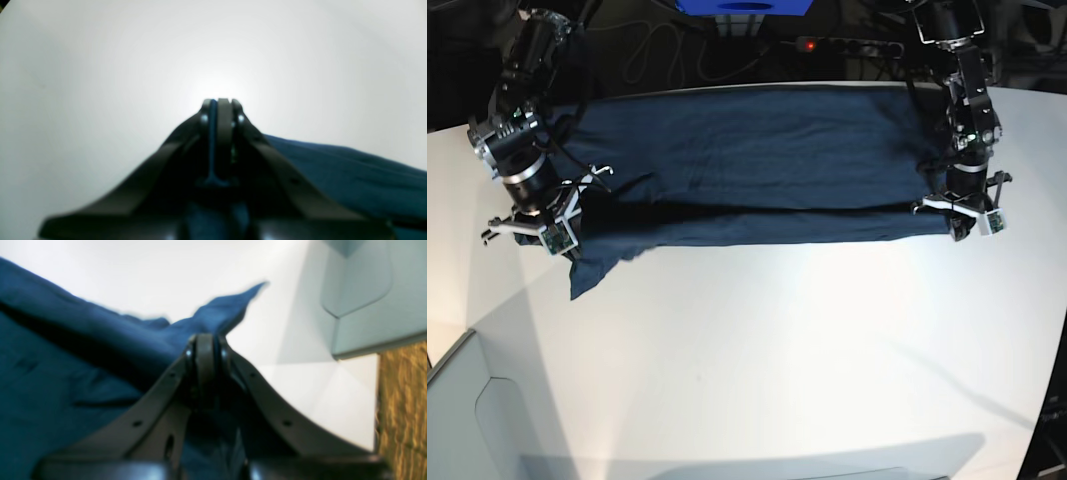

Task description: Fold the T-shirt properly

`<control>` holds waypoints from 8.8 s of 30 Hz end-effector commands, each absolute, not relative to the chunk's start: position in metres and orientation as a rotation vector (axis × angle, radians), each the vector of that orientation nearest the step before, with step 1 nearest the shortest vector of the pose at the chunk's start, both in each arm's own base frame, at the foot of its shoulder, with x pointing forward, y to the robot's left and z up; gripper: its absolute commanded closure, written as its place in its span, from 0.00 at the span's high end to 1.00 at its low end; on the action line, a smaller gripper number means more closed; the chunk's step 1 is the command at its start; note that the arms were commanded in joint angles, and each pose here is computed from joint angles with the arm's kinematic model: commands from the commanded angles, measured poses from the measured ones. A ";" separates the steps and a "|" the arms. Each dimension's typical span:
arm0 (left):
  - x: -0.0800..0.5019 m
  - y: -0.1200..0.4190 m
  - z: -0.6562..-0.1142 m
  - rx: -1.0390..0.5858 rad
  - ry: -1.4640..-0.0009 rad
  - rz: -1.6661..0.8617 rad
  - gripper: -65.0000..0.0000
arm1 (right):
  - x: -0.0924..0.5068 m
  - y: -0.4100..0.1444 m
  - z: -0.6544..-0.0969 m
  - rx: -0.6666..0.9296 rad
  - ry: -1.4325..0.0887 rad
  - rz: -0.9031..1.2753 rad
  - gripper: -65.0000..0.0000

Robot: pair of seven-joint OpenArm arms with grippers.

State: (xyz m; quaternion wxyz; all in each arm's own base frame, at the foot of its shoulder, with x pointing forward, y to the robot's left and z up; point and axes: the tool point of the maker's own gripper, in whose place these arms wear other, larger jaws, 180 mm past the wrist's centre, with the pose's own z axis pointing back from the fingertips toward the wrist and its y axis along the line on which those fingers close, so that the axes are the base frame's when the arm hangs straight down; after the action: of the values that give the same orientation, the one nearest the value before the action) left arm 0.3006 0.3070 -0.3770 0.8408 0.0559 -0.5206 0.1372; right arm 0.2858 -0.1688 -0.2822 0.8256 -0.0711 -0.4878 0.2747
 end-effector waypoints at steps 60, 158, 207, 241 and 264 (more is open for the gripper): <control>0.256 0.303 -0.354 0.166 -1.116 0.182 0.00 | 0.179 -0.207 -0.336 -0.135 -0.810 0.507 0.00; 0.192 0.303 -0.425 0.155 -0.895 0.254 0.00 | 0.181 -0.186 -0.372 -0.020 -0.760 0.487 0.70; 0.254 0.009 -0.354 -0.281 -1.120 -0.150 0.00 | 0.201 -0.216 -0.418 0.019 -0.696 0.379 0.70; 0.266 -0.069 -0.366 -0.427 -1.075 -0.242 0.00 | 0.201 -0.216 -0.418 0.017 -0.697 0.382 0.70; 0.255 -0.088 -0.377 -0.451 -0.997 -0.301 0.35 | 0.202 -0.216 -0.416 0.014 -0.701 0.385 0.70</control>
State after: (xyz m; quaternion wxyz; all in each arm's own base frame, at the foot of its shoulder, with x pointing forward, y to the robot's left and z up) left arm 0.2483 -0.0793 -0.3948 0.8589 -0.1977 -0.4483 -0.1489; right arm 0.2007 -0.2127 -0.4207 0.9232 0.0153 -0.3416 0.1755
